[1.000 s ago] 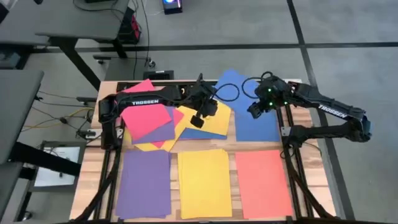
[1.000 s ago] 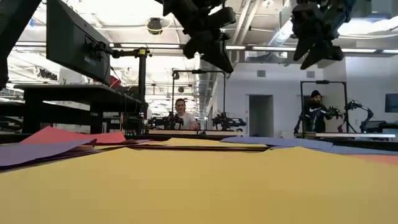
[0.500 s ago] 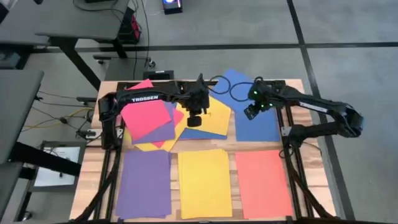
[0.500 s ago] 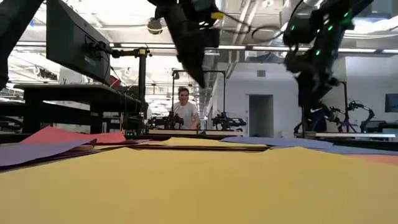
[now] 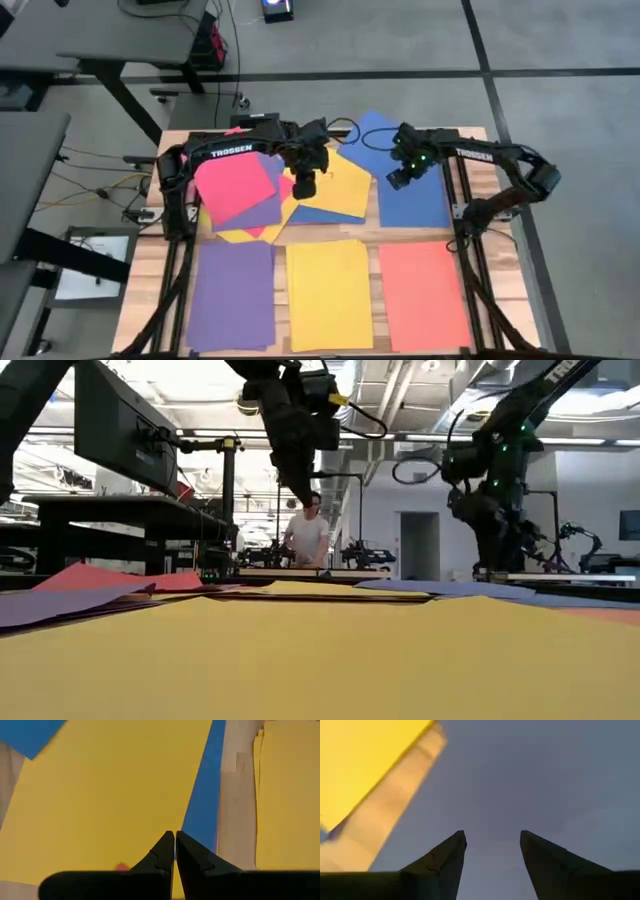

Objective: Organize paper
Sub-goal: Stack the blue paper on top of the blue paper

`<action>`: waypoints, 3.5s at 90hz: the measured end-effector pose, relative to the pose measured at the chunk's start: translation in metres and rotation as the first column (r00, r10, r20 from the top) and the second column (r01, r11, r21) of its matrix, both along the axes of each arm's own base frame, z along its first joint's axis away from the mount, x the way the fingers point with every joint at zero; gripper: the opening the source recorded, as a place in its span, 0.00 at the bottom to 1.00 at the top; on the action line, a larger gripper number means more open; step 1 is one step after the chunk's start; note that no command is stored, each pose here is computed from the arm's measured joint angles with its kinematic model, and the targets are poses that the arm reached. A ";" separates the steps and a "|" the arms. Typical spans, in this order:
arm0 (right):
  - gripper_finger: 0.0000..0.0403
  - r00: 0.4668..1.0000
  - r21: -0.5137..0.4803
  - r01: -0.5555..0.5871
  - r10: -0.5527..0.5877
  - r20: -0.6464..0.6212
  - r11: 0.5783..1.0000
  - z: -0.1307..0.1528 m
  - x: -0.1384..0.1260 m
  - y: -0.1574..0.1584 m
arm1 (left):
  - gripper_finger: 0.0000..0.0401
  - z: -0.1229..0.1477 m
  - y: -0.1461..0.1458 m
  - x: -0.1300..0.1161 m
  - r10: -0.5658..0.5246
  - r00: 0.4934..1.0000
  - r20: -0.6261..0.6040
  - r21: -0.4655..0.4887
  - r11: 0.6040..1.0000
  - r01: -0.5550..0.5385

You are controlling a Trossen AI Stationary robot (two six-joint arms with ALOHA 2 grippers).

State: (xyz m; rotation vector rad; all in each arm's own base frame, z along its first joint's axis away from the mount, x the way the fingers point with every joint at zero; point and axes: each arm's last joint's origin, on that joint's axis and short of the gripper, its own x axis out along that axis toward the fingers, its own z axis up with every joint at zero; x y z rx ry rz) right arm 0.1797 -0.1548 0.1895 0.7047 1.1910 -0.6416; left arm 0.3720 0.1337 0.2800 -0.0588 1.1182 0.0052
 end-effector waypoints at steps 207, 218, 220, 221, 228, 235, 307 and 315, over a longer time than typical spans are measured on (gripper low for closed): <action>0.00 0.834 0.123 0.548 -0.528 -0.162 0.828 0.006 0.081 0.068 | 0.00 0.007 0.048 -0.040 0.077 0.994 -0.074 -0.025 0.997 -0.079; 0.00 0.787 0.140 0.616 -0.594 -0.167 0.776 -0.012 0.080 0.086 | 0.00 0.007 0.051 -0.041 0.062 0.996 -0.060 -0.039 0.997 -0.064; 0.00 0.779 0.150 0.626 -0.607 -0.158 0.765 -0.015 0.081 0.089 | 0.00 0.007 0.052 -0.041 0.065 0.996 -0.056 -0.044 0.997 -0.068; 0.00 0.775 0.155 0.631 -0.613 -0.151 0.760 -0.016 0.082 0.090 | 0.00 0.007 0.052 -0.041 0.068 0.996 -0.055 -0.047 0.996 -0.070; 0.00 0.759 0.182 0.650 -0.641 -0.113 0.738 -0.022 0.085 0.097 | 0.00 0.007 0.052 -0.042 0.071 0.996 -0.049 -0.063 0.995 -0.074; 0.00 0.738 0.168 0.675 -0.659 -0.145 0.718 -0.031 0.079 0.103 | 0.00 0.008 0.052 -0.042 0.066 0.997 -0.041 -0.073 0.995 -0.069; 0.00 0.743 0.137 0.669 -0.656 -0.134 0.730 -0.053 0.062 0.090 | 0.00 0.008 0.051 -0.041 0.058 0.998 -0.030 -0.092 0.994 -0.060; 0.00 0.741 0.136 0.671 -0.657 -0.136 0.729 -0.053 0.061 0.089 | 0.00 0.008 0.051 -0.041 0.058 0.998 -0.031 -0.092 0.994 -0.060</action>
